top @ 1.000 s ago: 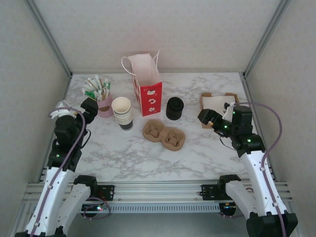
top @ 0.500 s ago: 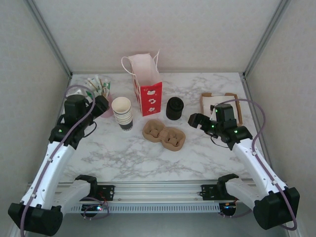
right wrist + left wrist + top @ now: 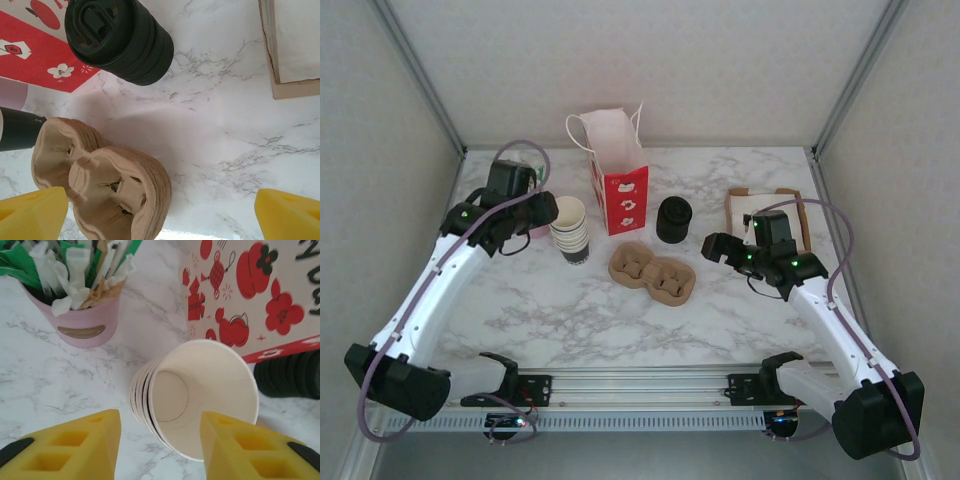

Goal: Pack the takeout coffee

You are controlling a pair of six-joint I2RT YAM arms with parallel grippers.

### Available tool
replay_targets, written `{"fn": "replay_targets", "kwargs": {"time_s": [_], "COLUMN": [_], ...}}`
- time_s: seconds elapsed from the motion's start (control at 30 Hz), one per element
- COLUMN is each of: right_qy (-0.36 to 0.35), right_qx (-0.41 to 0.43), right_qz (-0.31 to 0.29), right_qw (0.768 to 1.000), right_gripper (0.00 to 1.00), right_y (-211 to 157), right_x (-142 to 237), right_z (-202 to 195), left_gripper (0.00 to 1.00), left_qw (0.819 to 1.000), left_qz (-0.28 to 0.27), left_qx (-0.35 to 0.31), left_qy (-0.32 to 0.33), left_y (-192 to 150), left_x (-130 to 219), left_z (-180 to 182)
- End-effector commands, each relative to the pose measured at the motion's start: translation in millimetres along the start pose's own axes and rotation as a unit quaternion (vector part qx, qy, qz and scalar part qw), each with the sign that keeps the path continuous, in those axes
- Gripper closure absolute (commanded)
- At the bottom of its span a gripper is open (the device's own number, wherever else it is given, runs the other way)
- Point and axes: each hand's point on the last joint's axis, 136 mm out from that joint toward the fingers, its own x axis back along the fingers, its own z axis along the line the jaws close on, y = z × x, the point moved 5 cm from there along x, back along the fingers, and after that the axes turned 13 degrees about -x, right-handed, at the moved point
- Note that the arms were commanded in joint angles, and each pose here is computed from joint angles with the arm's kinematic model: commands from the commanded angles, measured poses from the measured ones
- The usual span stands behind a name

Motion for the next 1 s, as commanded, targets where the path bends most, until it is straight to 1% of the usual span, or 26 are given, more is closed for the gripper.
{"fn": "replay_targets", "kwargs": {"time_s": [0.0, 0.13, 0.27, 0.43, 0.67, 0.97], "right_qy": [0.000, 0.002, 0.006, 0.016, 0.017, 0.018], "right_qx": [0.011, 0.013, 0.017, 0.020, 0.025, 0.027], "right_qz": [0.010, 0.009, 0.011, 0.012, 0.010, 0.010], "right_qw": [1.000, 1.000, 1.000, 1.000, 1.000, 0.999], "right_gripper": [0.04, 0.05, 0.07, 0.08, 0.09, 0.10], "right_y": [-5, -5, -7, -9, -10, -10], "right_x": [1, 3, 3, 6, 10, 9], "right_z": [0, 0, 1, 1, 1, 1], "left_gripper": [0.58, 0.59, 0.59, 0.70, 0.78, 0.92], "left_qw": [0.998, 0.997, 0.997, 0.995, 0.995, 0.994], "left_qz": [0.036, 0.044, 0.054, 0.070, 0.074, 0.073], "left_qx": [-0.039, -0.045, -0.048, -0.051, -0.051, -0.052], "left_qy": [0.031, 0.047, 0.039, 0.045, 0.053, 0.056], "left_y": [-6, -3, -3, -5, -5, -1], "left_x": [-3, -11, -20, -34, -40, -40], "left_z": [0, 0, -4, -5, -4, -4]}}
